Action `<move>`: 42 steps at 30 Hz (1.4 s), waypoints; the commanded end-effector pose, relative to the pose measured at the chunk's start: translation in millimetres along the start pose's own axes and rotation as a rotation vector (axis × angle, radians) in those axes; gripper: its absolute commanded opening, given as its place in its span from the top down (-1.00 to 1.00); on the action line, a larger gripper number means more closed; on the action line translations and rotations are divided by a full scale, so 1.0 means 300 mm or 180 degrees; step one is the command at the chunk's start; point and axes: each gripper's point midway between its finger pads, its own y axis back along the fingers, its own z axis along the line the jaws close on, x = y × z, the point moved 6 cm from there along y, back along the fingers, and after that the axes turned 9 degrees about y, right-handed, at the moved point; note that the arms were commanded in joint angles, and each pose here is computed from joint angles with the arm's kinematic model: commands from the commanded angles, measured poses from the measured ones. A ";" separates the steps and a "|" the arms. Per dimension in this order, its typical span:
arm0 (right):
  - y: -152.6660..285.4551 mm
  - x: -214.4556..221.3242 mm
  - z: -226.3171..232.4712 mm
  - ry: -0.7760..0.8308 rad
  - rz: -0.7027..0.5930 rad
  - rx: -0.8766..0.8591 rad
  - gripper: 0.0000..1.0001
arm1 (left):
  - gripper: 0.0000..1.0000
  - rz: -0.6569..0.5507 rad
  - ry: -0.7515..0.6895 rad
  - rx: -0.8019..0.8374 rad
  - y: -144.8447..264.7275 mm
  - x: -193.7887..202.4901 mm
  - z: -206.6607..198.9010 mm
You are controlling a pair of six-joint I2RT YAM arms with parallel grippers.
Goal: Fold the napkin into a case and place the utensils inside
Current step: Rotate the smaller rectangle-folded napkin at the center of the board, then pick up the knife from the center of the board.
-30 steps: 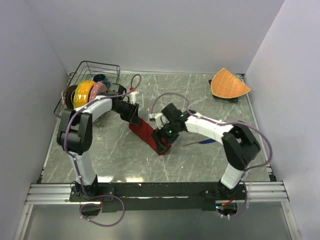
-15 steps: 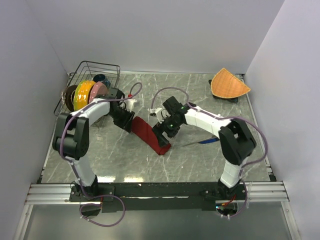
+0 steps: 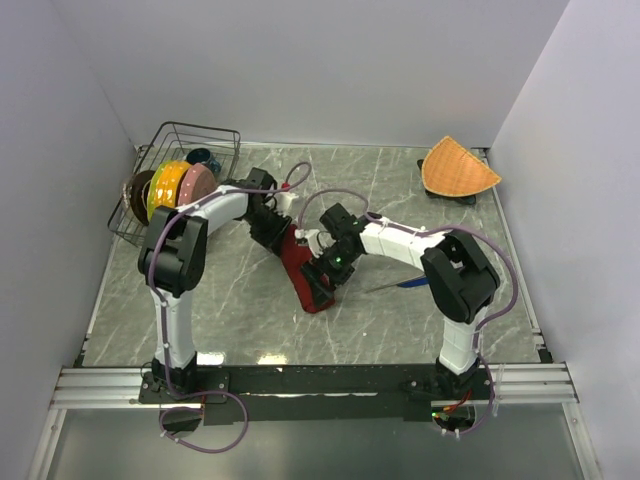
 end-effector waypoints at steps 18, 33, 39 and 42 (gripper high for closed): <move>0.285 -0.021 0.115 0.0046 -0.0861 0.0380 -1.00 | 0.12 -0.1282 0.0149 0.0781 0.288 -0.189 -0.108; 0.790 0.560 -0.195 -0.0031 0.0249 0.1897 -0.98 | -0.13 -0.1892 -0.0957 0.0786 0.599 -0.148 -0.294; 0.813 0.696 -0.306 0.0272 0.0724 0.2132 -0.80 | -0.13 -0.1714 -0.1136 0.0868 0.528 -0.111 -0.335; 0.786 0.699 -0.368 0.0501 0.0740 0.2062 -0.73 | -0.13 -0.1681 -0.1099 0.0931 0.516 -0.118 -0.340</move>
